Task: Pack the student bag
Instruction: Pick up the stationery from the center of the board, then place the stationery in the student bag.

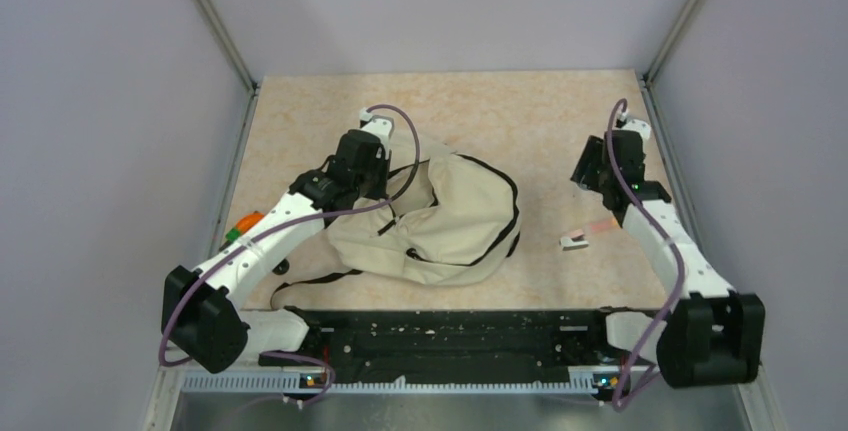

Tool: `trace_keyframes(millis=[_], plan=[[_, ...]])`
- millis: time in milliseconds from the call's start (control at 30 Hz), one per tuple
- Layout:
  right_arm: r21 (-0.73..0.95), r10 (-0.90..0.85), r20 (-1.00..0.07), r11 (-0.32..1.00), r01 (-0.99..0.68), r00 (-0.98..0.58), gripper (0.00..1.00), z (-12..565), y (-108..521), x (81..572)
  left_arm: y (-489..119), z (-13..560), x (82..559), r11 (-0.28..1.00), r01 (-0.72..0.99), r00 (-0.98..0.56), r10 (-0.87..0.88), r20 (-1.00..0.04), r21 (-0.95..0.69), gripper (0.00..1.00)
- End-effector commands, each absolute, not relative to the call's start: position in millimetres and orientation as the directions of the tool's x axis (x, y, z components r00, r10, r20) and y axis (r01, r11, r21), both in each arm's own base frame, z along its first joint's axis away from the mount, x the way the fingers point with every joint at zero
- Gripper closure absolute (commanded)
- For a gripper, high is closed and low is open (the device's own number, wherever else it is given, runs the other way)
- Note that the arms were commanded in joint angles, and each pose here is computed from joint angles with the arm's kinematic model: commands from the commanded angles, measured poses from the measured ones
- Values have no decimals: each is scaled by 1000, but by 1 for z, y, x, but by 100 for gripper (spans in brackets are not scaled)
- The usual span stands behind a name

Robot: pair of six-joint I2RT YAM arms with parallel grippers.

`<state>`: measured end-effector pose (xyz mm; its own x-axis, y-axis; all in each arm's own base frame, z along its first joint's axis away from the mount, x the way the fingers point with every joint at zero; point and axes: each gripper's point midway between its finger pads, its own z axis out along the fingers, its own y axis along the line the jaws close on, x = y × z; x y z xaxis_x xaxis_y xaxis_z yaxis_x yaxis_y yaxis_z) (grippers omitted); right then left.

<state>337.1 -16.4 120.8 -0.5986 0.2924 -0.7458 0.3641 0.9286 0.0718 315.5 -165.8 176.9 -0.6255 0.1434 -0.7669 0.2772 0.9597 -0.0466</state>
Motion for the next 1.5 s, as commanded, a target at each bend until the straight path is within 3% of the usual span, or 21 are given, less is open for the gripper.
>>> trace_keyframes(millis=[0,267,533,1100,1367,1400,1467], plan=[[225,258,-855,966,126,-450,63,208,43,348,-167,196,325,959,279,-570,115,-814,-59,100],[389,281,-907,842,-374,-313,67,273,213,322,-170,192,324,954,292,-582,120,-804,-69,100],[368,291,-929,692,-621,-227,68,290,323,292,-170,195,325,954,292,-575,120,-810,-66,100],[270,157,-961,714,-647,-228,70,200,394,305,-176,197,322,943,322,-573,119,-811,-89,100],[193,180,-979,677,-710,-95,70,193,423,320,-179,202,321,932,347,-556,119,-823,-100,100],[182,162,-982,679,-711,-97,69,186,426,322,-179,202,321,933,347,-556,119,-822,-100,100],[173,124,-985,689,-703,-121,56,172,427,324,-179,201,320,933,347,-559,121,-820,-99,100]])
